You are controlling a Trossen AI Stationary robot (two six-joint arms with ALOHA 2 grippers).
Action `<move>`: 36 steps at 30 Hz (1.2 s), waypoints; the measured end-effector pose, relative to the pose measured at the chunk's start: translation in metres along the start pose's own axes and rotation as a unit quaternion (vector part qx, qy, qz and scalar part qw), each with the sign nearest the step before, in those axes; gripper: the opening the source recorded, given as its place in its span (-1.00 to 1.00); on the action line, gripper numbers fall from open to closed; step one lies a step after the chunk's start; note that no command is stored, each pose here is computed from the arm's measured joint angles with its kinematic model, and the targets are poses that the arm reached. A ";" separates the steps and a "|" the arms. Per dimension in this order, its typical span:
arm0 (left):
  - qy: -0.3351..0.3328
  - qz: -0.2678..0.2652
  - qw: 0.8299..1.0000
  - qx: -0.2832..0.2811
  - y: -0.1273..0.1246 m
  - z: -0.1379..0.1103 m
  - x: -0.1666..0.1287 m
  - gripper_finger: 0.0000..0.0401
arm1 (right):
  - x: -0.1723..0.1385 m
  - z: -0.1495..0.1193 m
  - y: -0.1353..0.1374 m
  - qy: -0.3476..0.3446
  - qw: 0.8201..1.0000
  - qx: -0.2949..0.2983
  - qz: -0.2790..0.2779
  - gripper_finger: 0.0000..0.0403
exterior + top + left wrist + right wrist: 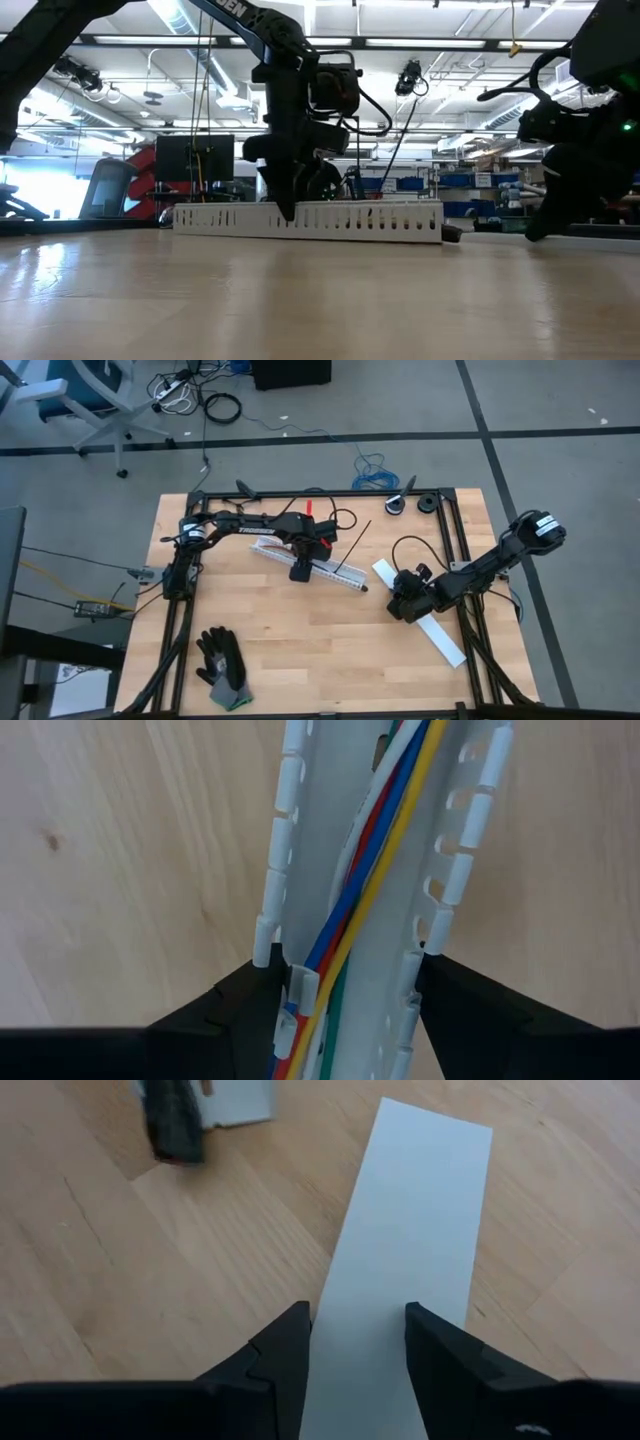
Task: Ziptie cables
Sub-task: Close the white cable duct with the cover
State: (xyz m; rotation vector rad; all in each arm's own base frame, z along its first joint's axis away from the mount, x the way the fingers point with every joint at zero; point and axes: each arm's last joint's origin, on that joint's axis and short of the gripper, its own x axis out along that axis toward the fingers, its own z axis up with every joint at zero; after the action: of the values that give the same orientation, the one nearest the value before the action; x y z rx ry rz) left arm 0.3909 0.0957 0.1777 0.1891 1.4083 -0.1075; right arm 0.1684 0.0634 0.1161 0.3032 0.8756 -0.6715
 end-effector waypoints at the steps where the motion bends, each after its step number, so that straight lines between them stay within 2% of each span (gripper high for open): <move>1: -0.004 0.002 1.000 -0.002 0.000 0.001 0.000 0.11 | 0.000 0.000 0.000 0.000 1.000 0.000 0.000 -0.28; 6: -0.013 0.004 1.000 -0.023 0.001 0.002 0.000 0.19 | 0.000 0.000 0.000 -0.001 1.000 -0.002 0.000 -0.28; 18: -0.010 0.007 1.000 -0.023 0.001 0.002 0.000 0.58 | 0.000 0.000 0.000 -0.002 1.000 -0.003 0.000 -0.28; 25: -0.030 0.021 0.999 -0.030 0.005 0.011 -0.013 0.60 | 0.000 0.000 0.000 -0.002 1.000 -0.005 0.000 -0.28; 30: -0.076 0.041 0.996 -0.022 0.012 0.027 -0.035 0.60 | 0.000 0.000 0.000 -0.003 1.000 -0.005 0.000 -0.28; 36: -0.140 0.023 0.990 0.006 0.007 0.042 -0.047 0.60 | 0.000 0.000 0.001 -0.004 1.000 -0.004 0.001 -0.28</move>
State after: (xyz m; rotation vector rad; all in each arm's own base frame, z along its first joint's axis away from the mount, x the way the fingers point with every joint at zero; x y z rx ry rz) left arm 0.4256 0.0929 0.2309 0.2084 1.1224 -0.1012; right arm 0.1690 0.0636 0.1165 0.2946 0.8702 -0.6660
